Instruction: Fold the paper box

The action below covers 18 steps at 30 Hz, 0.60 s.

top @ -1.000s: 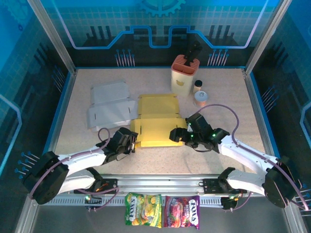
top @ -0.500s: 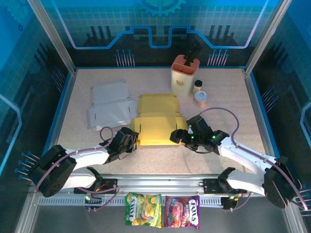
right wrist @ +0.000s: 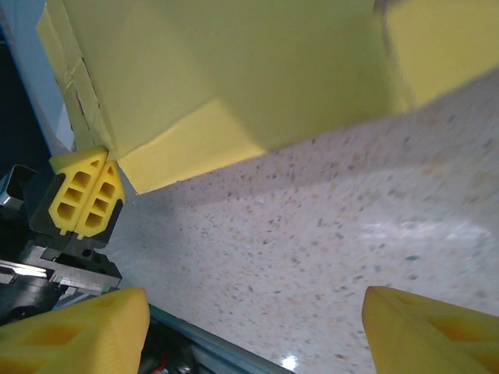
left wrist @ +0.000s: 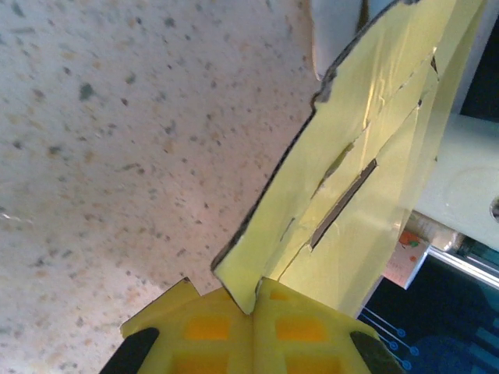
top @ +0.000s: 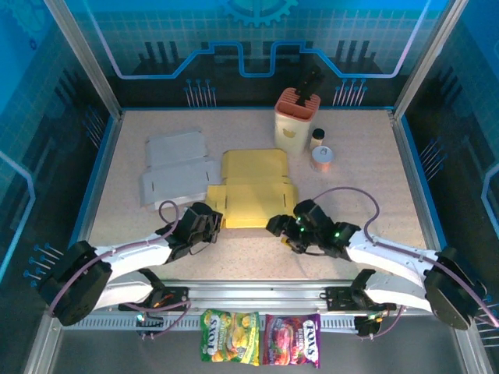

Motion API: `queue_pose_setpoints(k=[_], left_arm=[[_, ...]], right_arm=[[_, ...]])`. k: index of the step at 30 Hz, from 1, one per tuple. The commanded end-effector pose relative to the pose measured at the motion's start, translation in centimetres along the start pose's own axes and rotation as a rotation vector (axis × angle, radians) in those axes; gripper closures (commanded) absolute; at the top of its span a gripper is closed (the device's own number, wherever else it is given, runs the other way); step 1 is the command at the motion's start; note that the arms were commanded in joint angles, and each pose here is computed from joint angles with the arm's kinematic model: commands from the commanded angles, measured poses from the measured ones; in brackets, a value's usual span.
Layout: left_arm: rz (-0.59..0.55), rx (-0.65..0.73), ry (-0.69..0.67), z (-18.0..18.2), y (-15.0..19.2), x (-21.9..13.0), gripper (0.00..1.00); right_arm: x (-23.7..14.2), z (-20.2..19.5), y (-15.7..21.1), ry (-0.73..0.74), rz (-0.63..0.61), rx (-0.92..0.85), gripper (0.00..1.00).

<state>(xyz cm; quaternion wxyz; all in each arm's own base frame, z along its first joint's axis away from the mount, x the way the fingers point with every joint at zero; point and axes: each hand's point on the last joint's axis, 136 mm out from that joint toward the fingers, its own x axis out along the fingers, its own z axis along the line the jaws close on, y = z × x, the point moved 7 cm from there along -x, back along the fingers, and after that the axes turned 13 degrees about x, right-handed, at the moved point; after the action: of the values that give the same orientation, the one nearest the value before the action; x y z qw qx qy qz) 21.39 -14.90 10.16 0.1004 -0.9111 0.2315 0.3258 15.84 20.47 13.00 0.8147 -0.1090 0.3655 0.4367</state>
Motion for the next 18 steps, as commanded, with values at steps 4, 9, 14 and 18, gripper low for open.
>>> queue_pose_setpoints(k=[4,9,14,18], left_arm=[[0.046,-0.012,0.021,-1.5,0.9,-1.0,0.97],[0.071,-0.012,0.02,-1.6,1.1,-1.4,0.98],[0.09,-0.018,0.036,-2.1,1.4,-1.7,0.98],[0.106,-0.014,0.039,-2.5,1.6,-1.7,0.99]], right_arm=[[0.4,1.0,0.5,-0.214,-0.242,0.211,0.3],[1.7,1.9,0.6,-0.312,-0.317,0.268,0.3],[3.5,3.1,0.5,-0.366,-0.335,0.292,0.33],[4.1,3.7,0.1,-0.405,-0.349,0.308,0.4]])
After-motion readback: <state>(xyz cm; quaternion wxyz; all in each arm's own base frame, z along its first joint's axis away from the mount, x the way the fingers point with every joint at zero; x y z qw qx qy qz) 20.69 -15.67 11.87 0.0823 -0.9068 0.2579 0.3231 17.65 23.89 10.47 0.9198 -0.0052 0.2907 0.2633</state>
